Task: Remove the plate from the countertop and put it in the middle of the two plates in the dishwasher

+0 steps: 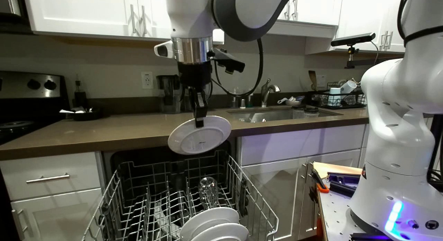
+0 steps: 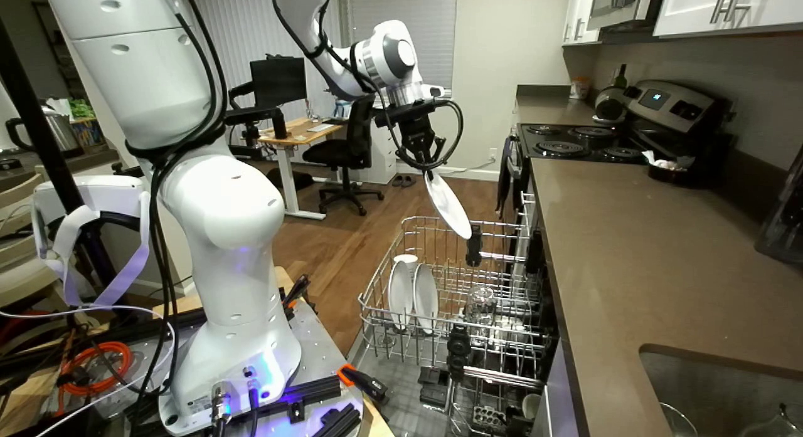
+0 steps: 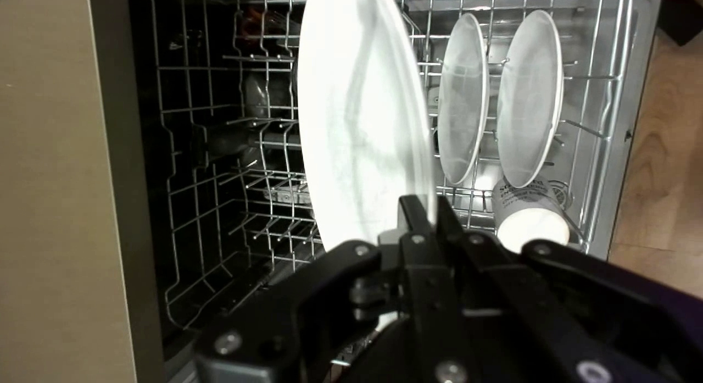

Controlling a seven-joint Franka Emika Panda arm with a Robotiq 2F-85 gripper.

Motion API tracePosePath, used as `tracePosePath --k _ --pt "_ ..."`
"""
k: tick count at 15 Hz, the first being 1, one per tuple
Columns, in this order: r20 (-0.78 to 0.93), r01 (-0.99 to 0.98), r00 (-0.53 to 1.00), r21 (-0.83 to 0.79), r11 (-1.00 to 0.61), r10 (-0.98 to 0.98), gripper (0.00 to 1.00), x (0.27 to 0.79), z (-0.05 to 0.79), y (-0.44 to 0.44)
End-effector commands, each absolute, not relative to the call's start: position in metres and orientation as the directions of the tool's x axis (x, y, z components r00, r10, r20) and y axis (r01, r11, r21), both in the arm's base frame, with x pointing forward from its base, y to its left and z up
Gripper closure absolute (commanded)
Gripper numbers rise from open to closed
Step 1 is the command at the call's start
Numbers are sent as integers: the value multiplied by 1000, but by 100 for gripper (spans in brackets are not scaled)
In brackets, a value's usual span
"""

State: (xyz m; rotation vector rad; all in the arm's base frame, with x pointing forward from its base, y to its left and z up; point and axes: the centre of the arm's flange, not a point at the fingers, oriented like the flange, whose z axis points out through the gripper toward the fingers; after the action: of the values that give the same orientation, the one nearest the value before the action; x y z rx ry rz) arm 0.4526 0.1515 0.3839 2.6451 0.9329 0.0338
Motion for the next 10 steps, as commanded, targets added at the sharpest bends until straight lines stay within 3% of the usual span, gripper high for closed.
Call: tracePosePath --k 1,10 --pt "-68 576 800 366 -731 596 95 467 387 144" --pt "-101 604 788 322 -729 607 94 454 376 150"
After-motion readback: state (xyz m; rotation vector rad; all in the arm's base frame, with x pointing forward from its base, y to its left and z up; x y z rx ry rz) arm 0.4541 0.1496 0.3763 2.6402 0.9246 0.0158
